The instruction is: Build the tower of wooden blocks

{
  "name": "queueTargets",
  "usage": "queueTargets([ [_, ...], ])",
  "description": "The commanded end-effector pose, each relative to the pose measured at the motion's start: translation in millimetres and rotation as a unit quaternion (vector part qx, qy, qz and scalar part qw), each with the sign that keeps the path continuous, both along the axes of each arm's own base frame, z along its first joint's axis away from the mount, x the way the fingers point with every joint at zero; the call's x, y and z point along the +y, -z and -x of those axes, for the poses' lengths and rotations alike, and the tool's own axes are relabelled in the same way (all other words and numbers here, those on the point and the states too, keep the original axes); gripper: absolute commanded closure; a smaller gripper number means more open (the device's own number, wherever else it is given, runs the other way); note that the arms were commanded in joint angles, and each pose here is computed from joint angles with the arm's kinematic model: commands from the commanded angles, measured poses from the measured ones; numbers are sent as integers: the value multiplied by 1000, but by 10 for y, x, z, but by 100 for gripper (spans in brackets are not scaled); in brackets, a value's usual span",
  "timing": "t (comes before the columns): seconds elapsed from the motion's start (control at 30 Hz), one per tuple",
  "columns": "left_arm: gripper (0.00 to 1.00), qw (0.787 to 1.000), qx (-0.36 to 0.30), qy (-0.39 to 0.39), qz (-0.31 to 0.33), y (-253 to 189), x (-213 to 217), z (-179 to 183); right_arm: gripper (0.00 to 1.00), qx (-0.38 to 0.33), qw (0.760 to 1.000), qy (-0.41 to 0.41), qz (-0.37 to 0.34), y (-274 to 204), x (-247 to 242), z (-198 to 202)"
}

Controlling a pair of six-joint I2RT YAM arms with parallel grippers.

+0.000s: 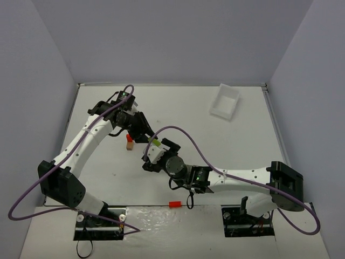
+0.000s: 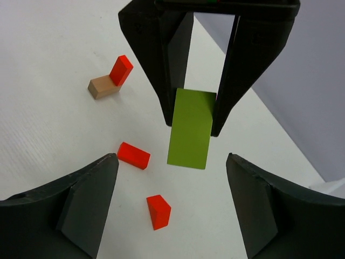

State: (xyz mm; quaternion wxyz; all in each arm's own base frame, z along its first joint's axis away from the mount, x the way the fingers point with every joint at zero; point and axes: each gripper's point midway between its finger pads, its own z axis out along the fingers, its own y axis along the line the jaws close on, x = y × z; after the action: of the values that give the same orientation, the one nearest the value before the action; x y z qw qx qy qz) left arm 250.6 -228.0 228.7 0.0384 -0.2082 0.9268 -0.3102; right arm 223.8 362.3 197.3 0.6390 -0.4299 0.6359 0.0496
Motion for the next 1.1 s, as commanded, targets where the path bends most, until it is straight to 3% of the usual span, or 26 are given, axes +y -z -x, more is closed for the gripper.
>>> queueTargets([
  [0.0, 100, 997, -71, 14, -17, -180, 75, -64, 17, 32, 995, 6, -98, -438, -17, 77],
  [0.2, 100, 983, -124, 25, -132, 123, 437, -121, 10, 97, 986, 23, -136, -501, -373, 214],
  [0.3, 100, 963, -166, 38, -208, 216, 654, -184, 8, 124, 980, 33, -150, -554, -572, 251],
  [0.37, 100, 957, -178, 42, -223, 266, 678, -189, 8, 133, 977, 41, -160, -568, -637, 223],
  [0.43, 100, 937, -213, 43, -275, 361, 815, -262, 8, 162, 969, 46, -183, -600, -768, 231],
  [0.7, 100, 915, -266, 21, -304, 867, 884, -347, 8, 190, 958, 70, -203, -539, -1046, 171],
  [1.07, 100, 887, -355, -23, -294, 1041, 758, -393, 8, 206, 958, 64, -188, -377, -1109, 253],
])
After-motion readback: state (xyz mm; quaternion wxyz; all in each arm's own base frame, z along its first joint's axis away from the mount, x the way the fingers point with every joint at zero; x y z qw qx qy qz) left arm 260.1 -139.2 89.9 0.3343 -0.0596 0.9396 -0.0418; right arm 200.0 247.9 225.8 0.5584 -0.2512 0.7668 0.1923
